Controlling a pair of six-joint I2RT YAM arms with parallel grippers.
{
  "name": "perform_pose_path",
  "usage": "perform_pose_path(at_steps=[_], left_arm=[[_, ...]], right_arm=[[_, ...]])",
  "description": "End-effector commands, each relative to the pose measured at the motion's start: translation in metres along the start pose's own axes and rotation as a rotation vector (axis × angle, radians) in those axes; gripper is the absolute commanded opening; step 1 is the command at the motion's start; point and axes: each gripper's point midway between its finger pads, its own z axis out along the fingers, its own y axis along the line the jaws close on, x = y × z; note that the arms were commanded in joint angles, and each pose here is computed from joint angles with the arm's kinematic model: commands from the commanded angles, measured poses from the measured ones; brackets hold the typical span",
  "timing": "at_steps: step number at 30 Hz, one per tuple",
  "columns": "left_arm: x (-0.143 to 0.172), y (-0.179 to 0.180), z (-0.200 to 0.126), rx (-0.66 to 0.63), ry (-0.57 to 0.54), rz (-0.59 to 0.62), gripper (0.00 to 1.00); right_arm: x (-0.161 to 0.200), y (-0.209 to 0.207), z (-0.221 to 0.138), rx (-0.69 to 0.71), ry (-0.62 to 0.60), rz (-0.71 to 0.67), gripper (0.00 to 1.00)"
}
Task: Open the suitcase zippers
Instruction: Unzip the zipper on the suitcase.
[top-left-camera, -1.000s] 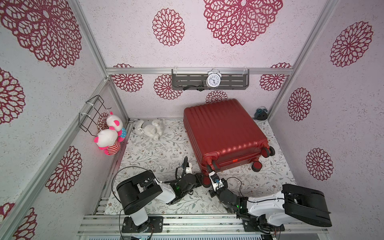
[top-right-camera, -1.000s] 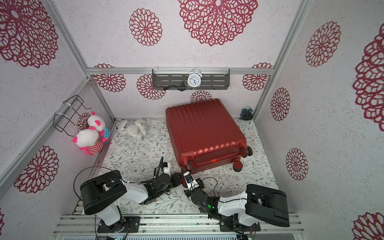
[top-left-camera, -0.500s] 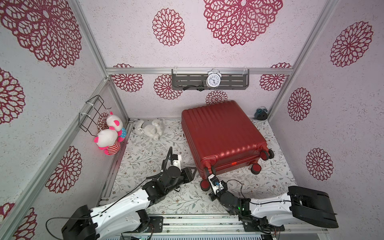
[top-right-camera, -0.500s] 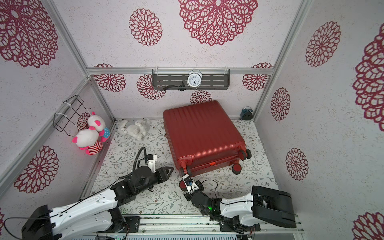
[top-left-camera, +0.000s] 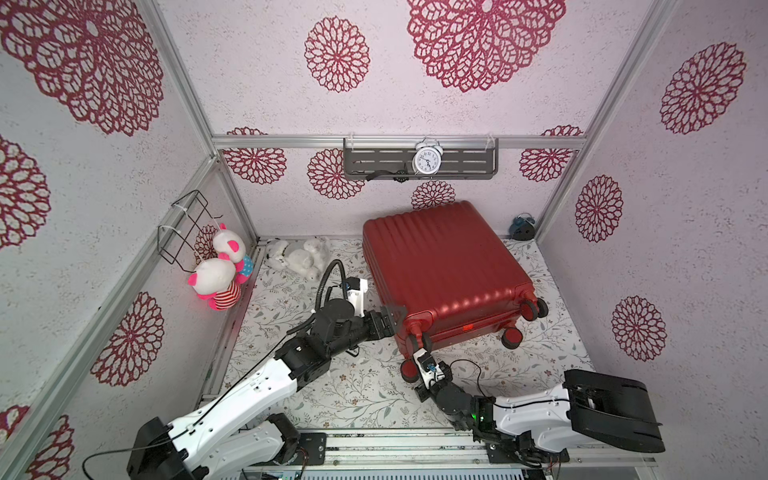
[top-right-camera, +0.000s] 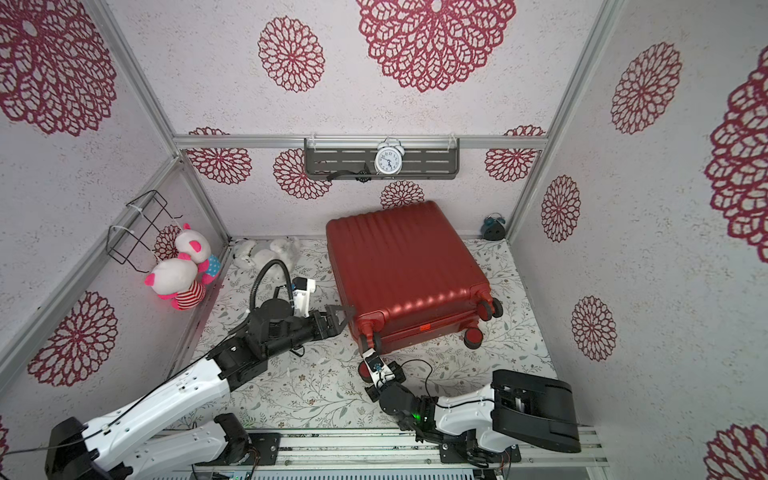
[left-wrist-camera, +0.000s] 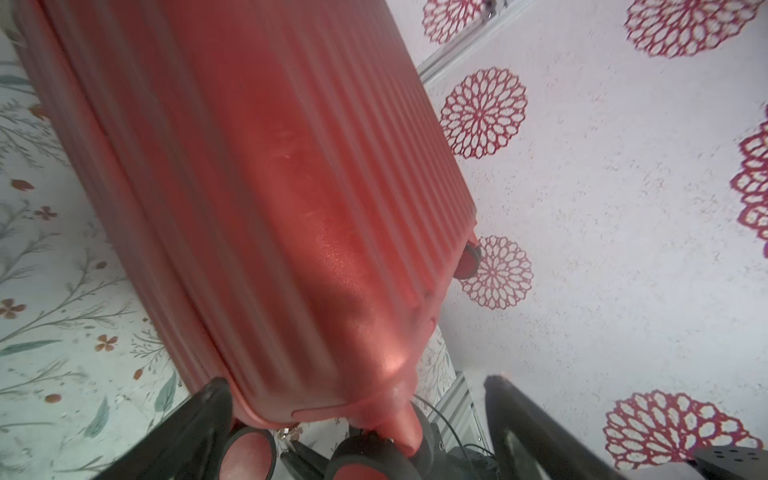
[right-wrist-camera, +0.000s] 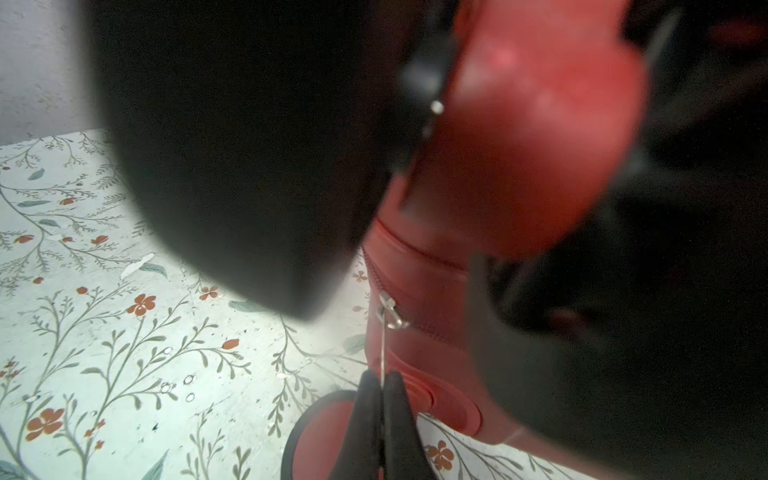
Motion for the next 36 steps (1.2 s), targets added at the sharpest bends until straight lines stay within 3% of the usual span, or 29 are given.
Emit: perform_pose_path(at_steps=[1,9,16,23,36], left_arm=[[0.004,-0.013,0.019,0.085,0.058,0.018,0.98],[0.014,-0.008,0.035,0.099,0.094,-0.024,0.99],[0.017,-0.006,0.037,0.101,0.101,-0.034,0.97],[0.018,-0.008,0.038,0.105,0.104,-0.036,0.96],[0.017,-0.012,0.035,0.105,0.111,-0.026,0.94]], right_arm=[[0.01,0.065,-0.009,-0.277,0.038,-0.078,0.0],[-0.004,0.092,-0.002,-0.335,-0.01,-0.148,0.0],[-0.013,0.085,0.013,-0.194,-0.026,-0.194,0.0],[-0.006,0.08,0.024,-0.052,-0.025,-0.134,0.0],[-0.009,0.101,0.049,-0.081,-0.01,-0.062,0.0]])
